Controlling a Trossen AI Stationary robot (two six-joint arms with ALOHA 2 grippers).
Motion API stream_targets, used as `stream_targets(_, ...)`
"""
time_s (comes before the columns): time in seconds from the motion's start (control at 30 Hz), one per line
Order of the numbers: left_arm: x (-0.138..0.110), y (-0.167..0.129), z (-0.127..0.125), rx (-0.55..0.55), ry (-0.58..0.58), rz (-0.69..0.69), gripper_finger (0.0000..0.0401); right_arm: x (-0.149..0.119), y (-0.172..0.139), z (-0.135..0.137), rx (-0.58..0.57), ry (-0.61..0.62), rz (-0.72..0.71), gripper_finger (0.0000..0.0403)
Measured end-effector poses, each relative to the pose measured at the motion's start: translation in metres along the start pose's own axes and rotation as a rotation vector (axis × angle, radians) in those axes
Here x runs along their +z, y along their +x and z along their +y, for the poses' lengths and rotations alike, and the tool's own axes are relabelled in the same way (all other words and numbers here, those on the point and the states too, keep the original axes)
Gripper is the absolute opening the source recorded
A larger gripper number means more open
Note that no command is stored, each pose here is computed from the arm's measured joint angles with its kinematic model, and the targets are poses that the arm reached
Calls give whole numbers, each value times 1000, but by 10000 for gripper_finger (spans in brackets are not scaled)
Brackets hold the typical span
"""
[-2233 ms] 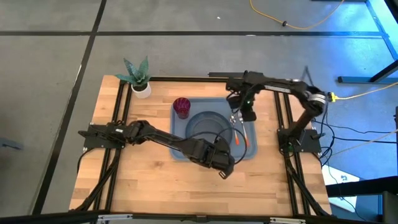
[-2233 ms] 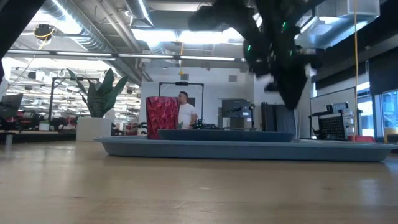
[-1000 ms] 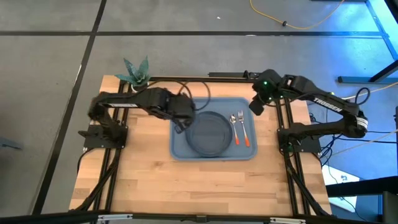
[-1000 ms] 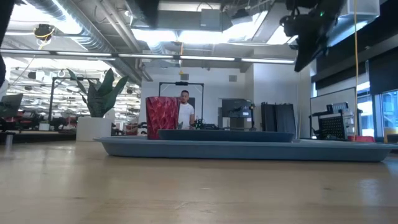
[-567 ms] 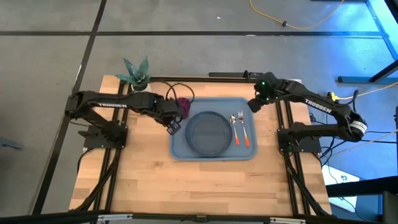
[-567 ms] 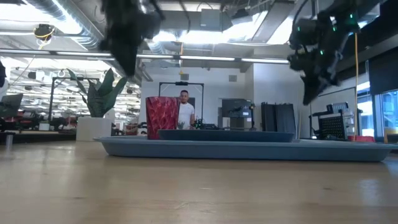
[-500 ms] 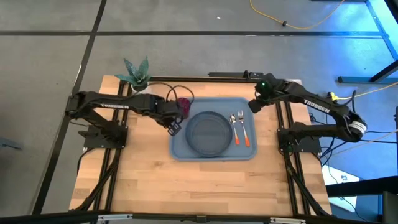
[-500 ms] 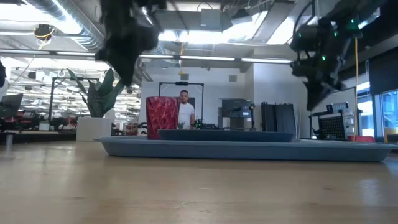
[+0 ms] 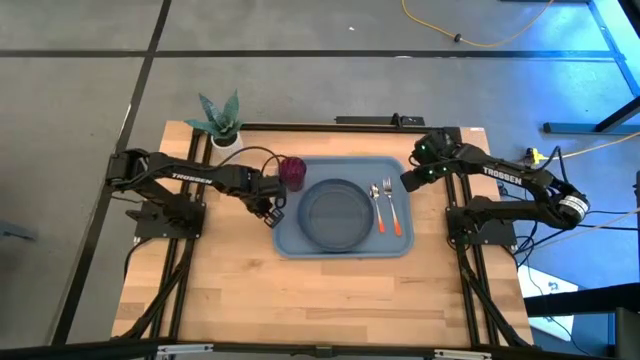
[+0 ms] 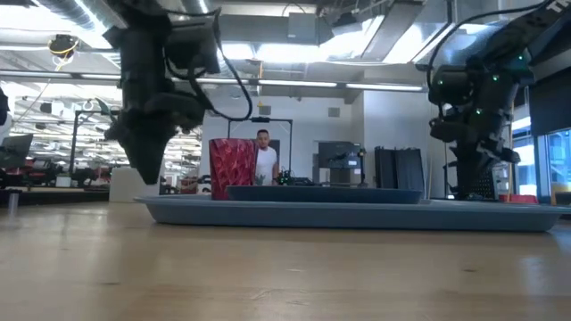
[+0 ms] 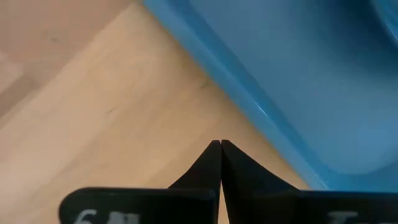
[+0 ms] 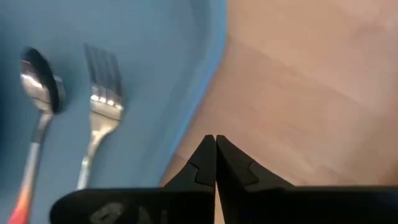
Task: Pick and place plate/cup/fork/spoon on tray
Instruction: Move the light blue tray to the center of the table
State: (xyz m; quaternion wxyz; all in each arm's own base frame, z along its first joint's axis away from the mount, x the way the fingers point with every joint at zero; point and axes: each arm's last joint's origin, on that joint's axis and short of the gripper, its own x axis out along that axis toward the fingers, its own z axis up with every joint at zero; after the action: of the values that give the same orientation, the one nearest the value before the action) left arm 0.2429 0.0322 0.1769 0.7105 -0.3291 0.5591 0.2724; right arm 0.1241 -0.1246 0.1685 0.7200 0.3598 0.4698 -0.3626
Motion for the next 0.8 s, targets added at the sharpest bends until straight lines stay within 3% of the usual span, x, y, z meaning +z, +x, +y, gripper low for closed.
stream_targets(0.8, -14, 36, 13, -84, -22, -89, 0, -26, 29, -10, 20, 69, 15, 3)
